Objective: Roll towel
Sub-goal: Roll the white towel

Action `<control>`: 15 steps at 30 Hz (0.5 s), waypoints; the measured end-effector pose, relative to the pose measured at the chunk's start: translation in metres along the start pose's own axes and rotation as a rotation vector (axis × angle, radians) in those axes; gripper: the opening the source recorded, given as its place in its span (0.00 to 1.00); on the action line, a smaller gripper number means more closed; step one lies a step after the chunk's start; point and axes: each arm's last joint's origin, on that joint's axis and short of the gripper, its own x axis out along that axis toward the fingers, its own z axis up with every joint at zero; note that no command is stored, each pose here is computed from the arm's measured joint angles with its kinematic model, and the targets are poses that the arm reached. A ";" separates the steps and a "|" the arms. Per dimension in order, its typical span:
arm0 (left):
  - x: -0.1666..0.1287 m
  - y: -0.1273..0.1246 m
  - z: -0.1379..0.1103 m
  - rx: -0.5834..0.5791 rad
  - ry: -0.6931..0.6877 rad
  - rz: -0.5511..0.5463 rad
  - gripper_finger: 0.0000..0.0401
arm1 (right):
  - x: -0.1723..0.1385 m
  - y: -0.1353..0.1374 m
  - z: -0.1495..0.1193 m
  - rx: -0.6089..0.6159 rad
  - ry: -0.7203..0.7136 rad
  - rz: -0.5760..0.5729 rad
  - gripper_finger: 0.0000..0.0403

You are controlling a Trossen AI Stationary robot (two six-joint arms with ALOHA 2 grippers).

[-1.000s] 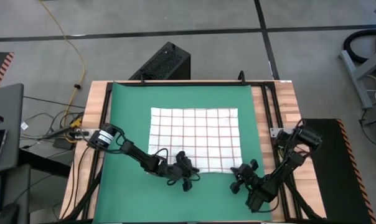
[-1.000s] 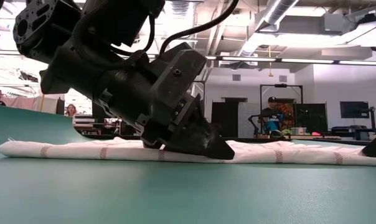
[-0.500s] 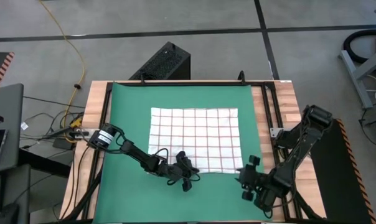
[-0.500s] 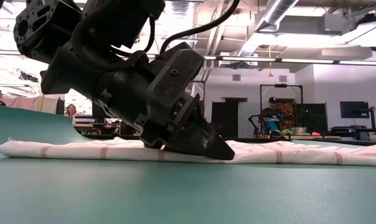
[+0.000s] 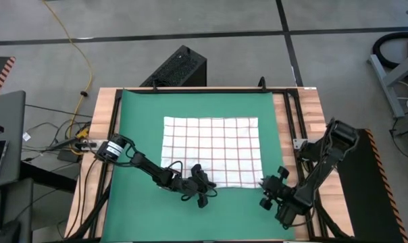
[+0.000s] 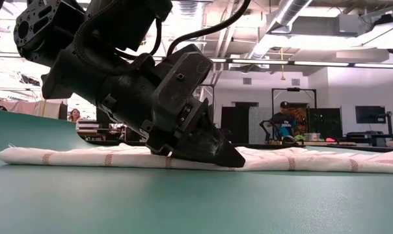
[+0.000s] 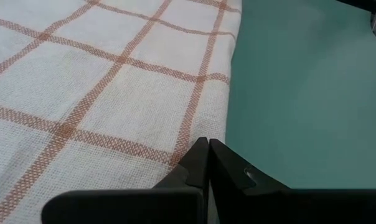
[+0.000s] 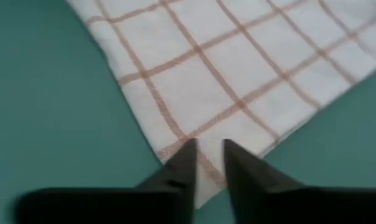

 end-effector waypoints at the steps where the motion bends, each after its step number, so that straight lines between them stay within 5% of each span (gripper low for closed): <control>1: 0.000 0.000 0.000 0.000 0.000 0.000 0.00 | 0.002 0.001 -0.003 0.026 -0.001 -0.004 0.14; 3: 0.000 0.000 0.000 0.000 0.000 0.001 0.00 | 0.004 0.002 -0.009 0.056 -0.010 -0.017 0.04; 15: 0.000 0.000 0.000 0.001 0.001 0.001 0.00 | 0.027 0.018 -0.047 0.119 -0.009 -0.051 0.02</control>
